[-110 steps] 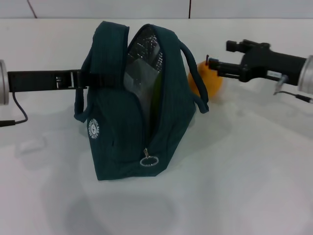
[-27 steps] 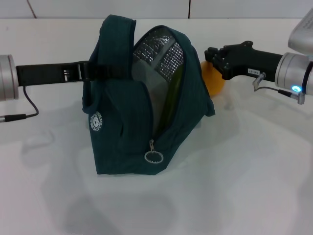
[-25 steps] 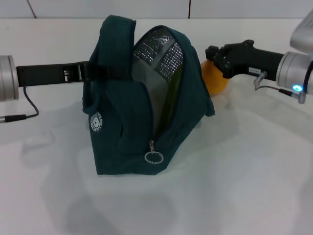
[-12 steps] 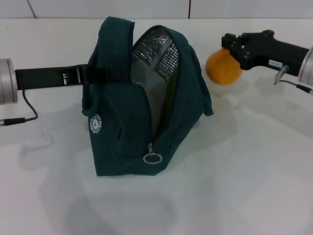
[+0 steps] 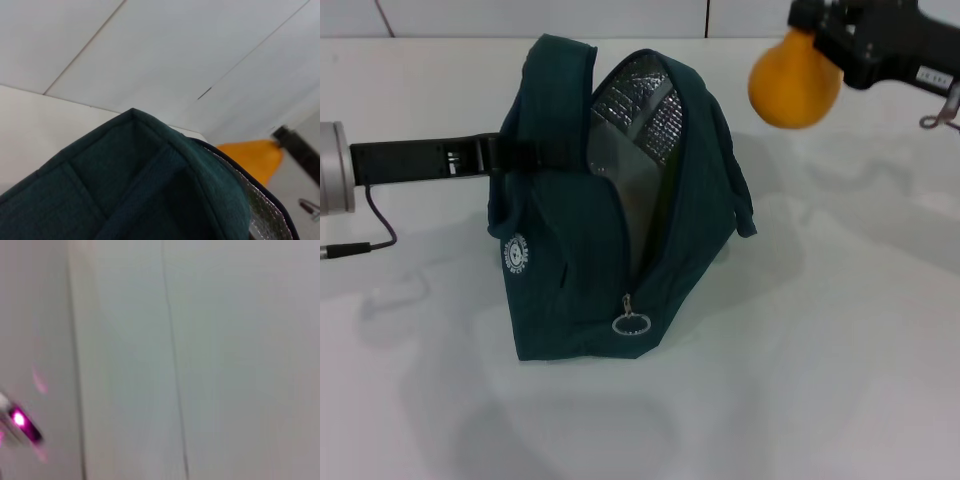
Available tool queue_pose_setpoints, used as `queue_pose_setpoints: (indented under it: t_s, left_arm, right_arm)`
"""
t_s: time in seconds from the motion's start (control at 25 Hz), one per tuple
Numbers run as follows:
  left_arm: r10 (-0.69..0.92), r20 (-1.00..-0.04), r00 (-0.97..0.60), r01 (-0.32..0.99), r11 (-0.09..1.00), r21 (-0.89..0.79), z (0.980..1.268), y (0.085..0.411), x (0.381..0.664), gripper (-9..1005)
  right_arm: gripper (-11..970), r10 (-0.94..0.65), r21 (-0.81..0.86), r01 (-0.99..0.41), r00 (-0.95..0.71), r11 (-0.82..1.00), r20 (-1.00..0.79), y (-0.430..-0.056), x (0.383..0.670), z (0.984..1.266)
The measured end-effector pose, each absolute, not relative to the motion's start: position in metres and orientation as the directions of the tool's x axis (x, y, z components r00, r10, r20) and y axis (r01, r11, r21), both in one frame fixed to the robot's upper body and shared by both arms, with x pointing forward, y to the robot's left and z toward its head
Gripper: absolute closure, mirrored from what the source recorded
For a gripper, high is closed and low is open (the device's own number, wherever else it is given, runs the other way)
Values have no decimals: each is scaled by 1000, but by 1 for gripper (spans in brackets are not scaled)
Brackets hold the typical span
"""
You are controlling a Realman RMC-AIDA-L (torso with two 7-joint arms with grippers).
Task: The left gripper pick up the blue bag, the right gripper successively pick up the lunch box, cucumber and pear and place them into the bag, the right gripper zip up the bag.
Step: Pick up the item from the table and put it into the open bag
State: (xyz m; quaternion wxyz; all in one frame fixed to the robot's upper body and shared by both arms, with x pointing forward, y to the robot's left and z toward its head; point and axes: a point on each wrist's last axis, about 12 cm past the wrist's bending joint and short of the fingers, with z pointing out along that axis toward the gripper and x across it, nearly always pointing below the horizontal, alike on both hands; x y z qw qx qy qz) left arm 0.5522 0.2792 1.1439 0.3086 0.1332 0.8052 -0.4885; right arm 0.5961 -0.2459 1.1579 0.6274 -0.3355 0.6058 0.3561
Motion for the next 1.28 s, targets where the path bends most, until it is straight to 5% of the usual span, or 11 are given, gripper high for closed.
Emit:
queue_pose_setpoints:
  t_s: [0.64, 1.28]
  left_arm:
    - [-106, -642, -759, 539, 451, -712, 1151, 275, 555, 952]
    - [-116, -633, -766, 526, 452, -720, 1149, 277, 553, 951]
  right_arm:
    - [920, 58, -82, -966, 99, 244, -993, -174, 602, 1199]
    - [919, 32, 41, -969, -34, 242, -999, -174, 597, 1167]
